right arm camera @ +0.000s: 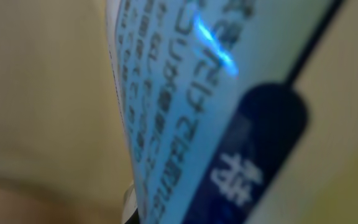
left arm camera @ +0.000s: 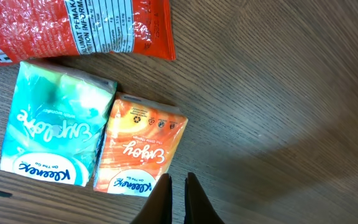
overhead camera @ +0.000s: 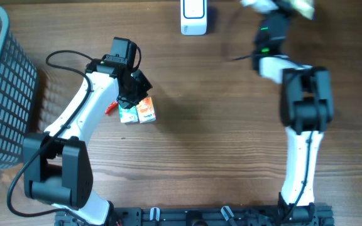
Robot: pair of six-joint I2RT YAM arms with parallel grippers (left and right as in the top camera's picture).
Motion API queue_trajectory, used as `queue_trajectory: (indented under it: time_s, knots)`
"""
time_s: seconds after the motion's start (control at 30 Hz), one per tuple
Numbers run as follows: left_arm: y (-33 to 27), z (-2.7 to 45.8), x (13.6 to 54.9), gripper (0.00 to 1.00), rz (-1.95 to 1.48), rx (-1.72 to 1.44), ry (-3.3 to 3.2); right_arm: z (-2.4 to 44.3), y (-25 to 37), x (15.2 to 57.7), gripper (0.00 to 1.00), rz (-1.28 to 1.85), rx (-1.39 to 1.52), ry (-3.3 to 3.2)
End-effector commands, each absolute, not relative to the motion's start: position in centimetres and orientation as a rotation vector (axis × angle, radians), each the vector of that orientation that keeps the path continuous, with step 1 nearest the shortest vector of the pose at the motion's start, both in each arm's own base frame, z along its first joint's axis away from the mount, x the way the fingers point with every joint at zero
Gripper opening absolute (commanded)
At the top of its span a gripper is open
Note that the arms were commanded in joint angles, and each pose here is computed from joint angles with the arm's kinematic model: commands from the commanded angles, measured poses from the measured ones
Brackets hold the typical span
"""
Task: Scan the item barcode
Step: 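Move the cream bag right and drop it at the table's right edge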
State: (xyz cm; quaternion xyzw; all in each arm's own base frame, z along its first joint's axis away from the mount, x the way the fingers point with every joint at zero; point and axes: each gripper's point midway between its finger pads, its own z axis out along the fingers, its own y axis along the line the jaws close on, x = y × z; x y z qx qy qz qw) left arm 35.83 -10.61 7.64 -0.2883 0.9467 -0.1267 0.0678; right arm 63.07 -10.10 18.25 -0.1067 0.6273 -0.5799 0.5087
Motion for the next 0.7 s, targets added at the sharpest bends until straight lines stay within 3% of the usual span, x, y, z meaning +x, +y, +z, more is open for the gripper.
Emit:
queue_trajectory:
  time_s: [0.0, 0.2, 0.43, 0.57, 0.67]
  knots:
    - [-10.4, 7.8, 35.9, 0.05, -0.365, -0.838, 2.849, 15.7, -20.9, 57.3, 0.04, -1.513, 0.303, 1.679]
    - [-10.4, 7.8, 35.9, 0.05, -0.365, -0.838, 2.849, 9.6, -29.1, 51.9, 0.04, -1.676, 0.424, 1.975]
    - [-10.4, 7.7, 35.8, 0.04, -0.363, -0.839, 2.852, 9.4, -33.4, 47.5, 0.05, -1.779, 0.643, 1.963]
    - [-10.4, 7.7, 35.8, 0.07, -0.364, -0.840, 2.851, 9.4, -33.4, 47.5, 0.31, -1.775, 0.645, 1.962]
    - [-10.4, 7.7, 35.8, 0.09, -0.364, -0.840, 2.852, 9.0, -32.8, 48.3, 0.73, -1.748, 0.592, 1.988]
